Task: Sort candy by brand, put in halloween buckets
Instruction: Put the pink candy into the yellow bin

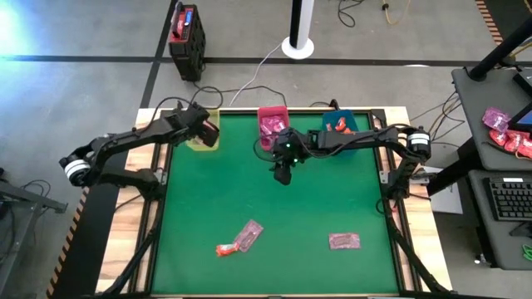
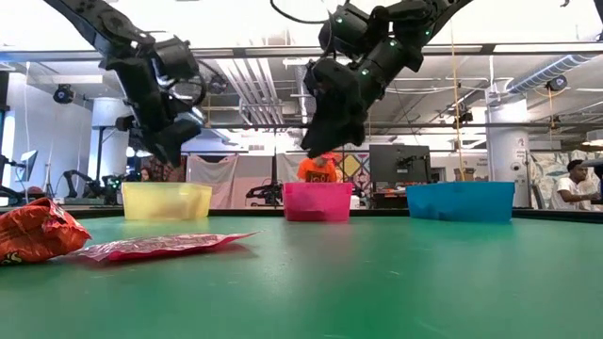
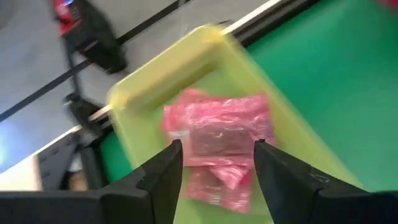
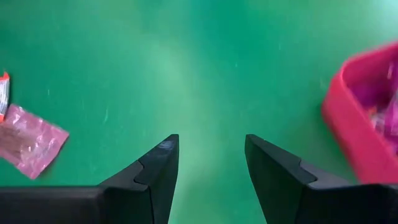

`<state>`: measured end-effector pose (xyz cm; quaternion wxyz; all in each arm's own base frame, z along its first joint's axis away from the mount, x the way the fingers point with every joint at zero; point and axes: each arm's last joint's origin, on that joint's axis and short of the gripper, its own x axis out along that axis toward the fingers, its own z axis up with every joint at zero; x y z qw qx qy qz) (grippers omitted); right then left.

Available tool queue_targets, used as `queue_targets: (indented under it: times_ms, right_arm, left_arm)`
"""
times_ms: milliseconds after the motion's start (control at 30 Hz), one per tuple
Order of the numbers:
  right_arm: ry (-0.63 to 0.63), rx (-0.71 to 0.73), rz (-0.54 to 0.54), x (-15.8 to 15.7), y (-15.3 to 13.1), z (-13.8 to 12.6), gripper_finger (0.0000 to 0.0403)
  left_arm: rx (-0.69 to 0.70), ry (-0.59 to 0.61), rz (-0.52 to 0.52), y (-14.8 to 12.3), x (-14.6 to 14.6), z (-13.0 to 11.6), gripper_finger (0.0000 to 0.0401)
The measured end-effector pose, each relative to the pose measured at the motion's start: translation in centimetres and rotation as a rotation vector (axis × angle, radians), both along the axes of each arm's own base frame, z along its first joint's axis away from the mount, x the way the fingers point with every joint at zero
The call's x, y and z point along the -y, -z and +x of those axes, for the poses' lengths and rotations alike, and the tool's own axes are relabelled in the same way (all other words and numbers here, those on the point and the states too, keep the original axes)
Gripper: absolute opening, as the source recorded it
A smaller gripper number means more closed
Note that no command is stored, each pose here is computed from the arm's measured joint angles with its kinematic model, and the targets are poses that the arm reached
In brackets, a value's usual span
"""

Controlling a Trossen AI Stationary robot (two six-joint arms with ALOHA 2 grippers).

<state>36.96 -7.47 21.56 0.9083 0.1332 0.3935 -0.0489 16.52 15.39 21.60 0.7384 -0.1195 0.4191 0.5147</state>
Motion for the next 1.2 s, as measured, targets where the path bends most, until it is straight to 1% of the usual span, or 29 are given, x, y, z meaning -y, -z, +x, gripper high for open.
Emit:
queue_targets:
  times_ms: [100,200,300,433,600,667,733,867,967,1067,1200]
  right_arm:
    - [0.017,-0.051,0.039,-0.6,0.3,-0.3,0.0178]
    - [0.013,-0.099,0.067,-1.7,0.6,-0.4,0.0178]
    - [-0.001,-0.196,0.097,-3.4,1.0,-1.1,0.0178]
    - [-0.005,-0.342,0.142,-5.9,1.3,-2.3,0.0178]
    - [-0.001,-0.541,0.175,-9.6,1.8,-4.0,0.0178]
    - [-0.007,-0.608,0.175,-11.2,2.0,-4.7,0.0178]
    - [-0.039,-0.670,0.158,-13.0,2.2,-5.6,0.0178]
    - [-0.146,-0.736,0.107,-16.7,2.7,-7.2,0.0178]
    - [-0.219,-0.774,0.069,-19.0,3.6,-8.6,0.0178]
    - [-0.229,-0.827,0.051,-20.5,4.7,-10.3,0.0178]
    - [-0.235,-0.898,0.054,-21.9,5.8,-12.2,0.0178]
  left_arm:
    - [0.045,0.056,-0.006,-0.5,0.8,0.4,0.0185]
    - [0.070,0.078,0.002,-1.0,1.6,0.6,0.0185]
    - [0.104,0.130,0.014,-1.5,2.9,1.2,0.0185]
    - [0.171,0.246,0.030,-2.4,5.7,2.2,0.0185]
    - [0.299,0.461,0.063,-3.2,10.2,3.6,0.0185]
    - [0.342,0.539,0.082,-3.3,12.0,3.8,0.0185]
    - [0.367,0.606,0.101,-3.6,13.8,4.0,0.0185]
    - [0.402,0.738,0.138,-4.0,17.2,4.0,0.0185]
    - [0.439,0.837,0.132,-4.3,19.2,3.9,0.0185]
    - [0.477,0.897,0.124,-4.6,20.6,3.8,0.0185]
    - [0.506,0.937,0.115,-4.6,21.7,3.8,0.0185]
